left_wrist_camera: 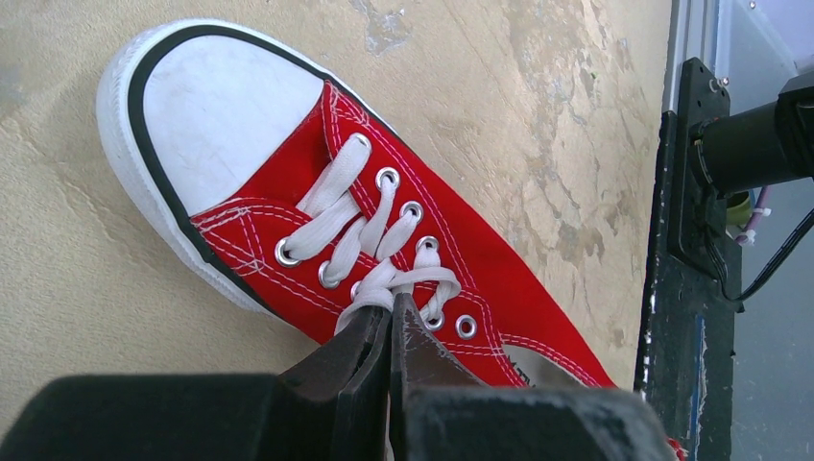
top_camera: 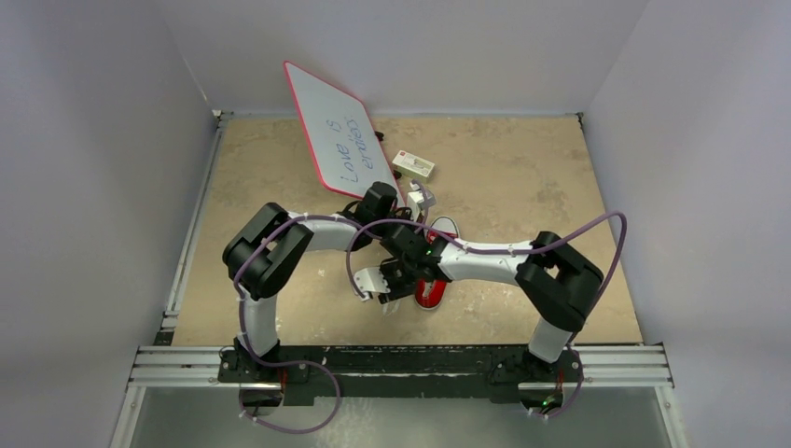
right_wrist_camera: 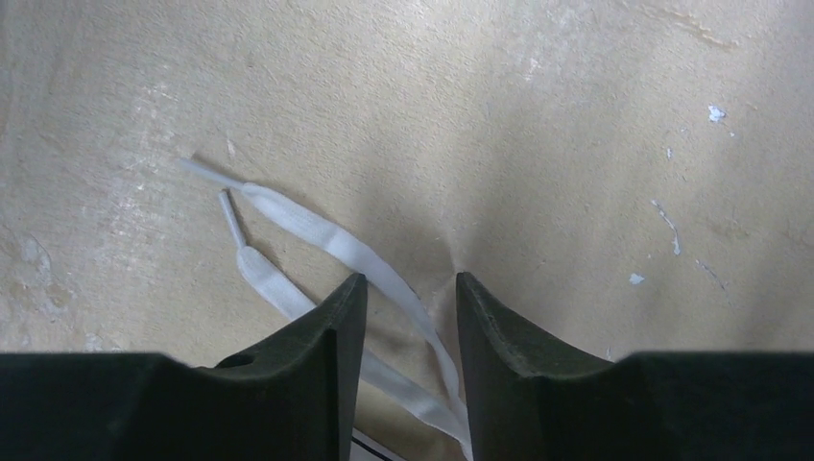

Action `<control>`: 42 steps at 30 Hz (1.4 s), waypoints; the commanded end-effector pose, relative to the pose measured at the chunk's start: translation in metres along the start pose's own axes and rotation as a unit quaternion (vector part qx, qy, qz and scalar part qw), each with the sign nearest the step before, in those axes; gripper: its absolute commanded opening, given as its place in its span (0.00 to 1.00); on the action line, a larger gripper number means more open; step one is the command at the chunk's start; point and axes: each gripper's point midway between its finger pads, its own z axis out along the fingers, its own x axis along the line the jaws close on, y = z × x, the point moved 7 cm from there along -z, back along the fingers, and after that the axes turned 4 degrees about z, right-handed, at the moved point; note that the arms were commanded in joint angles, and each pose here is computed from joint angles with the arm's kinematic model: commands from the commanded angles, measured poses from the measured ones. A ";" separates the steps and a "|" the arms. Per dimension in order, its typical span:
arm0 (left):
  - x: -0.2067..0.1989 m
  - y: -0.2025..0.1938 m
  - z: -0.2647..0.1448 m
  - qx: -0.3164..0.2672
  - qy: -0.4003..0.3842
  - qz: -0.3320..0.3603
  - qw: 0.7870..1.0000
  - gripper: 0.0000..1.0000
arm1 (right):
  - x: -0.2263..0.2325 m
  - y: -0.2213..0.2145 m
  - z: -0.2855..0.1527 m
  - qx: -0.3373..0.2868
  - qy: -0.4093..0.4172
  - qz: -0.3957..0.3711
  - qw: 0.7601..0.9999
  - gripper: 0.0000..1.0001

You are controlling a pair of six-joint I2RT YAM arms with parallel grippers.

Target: Tie the shoes

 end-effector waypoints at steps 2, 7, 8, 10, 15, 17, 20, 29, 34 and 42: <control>0.001 0.002 0.002 0.000 -0.006 0.013 1.000 0.00 | 0.024 -0.014 0.017 0.023 0.056 0.004 0.998 0.33; 0.001 0.000 0.001 0.002 -0.005 0.012 1.000 0.00 | 0.021 0.002 0.002 -0.002 0.059 -0.008 0.998 0.00; 0.001 -0.002 0.001 0.004 -0.005 0.010 1.000 0.00 | 0.019 0.006 -0.002 -0.008 0.051 -0.009 0.999 0.00; 0.001 -0.001 0.001 0.003 -0.004 0.009 1.000 0.00 | 0.012 0.018 -0.015 -0.025 0.029 0.000 0.999 0.00; -0.002 0.005 -0.002 -0.010 -0.001 0.005 1.000 0.00 | 0.005 0.050 -0.067 -0.089 -0.049 0.054 0.993 0.00; -0.005 0.008 -0.005 -0.019 -0.002 0.006 1.000 0.00 | 0.016 0.050 -0.087 -0.104 -0.066 0.080 0.989 0.00; -0.008 0.012 -0.009 -0.034 0.005 0.010 0.999 0.00 | 0.038 0.044 -0.108 -0.122 -0.091 0.171 0.973 0.00; -0.016 0.029 -0.012 -0.094 0.003 -0.003 0.996 0.00 | 0.058 0.023 -0.143 -0.136 -0.203 0.327 0.913 0.00; -0.023 0.038 -0.018 -0.121 -0.002 -0.003 0.993 0.00 | 0.047 0.010 -0.148 -0.106 -0.233 0.489 0.834 0.00; -0.024 0.038 -0.017 -0.151 -0.007 -0.026 0.988 0.00 | 0.061 -0.036 -0.148 -0.095 -0.227 0.644 0.724 0.00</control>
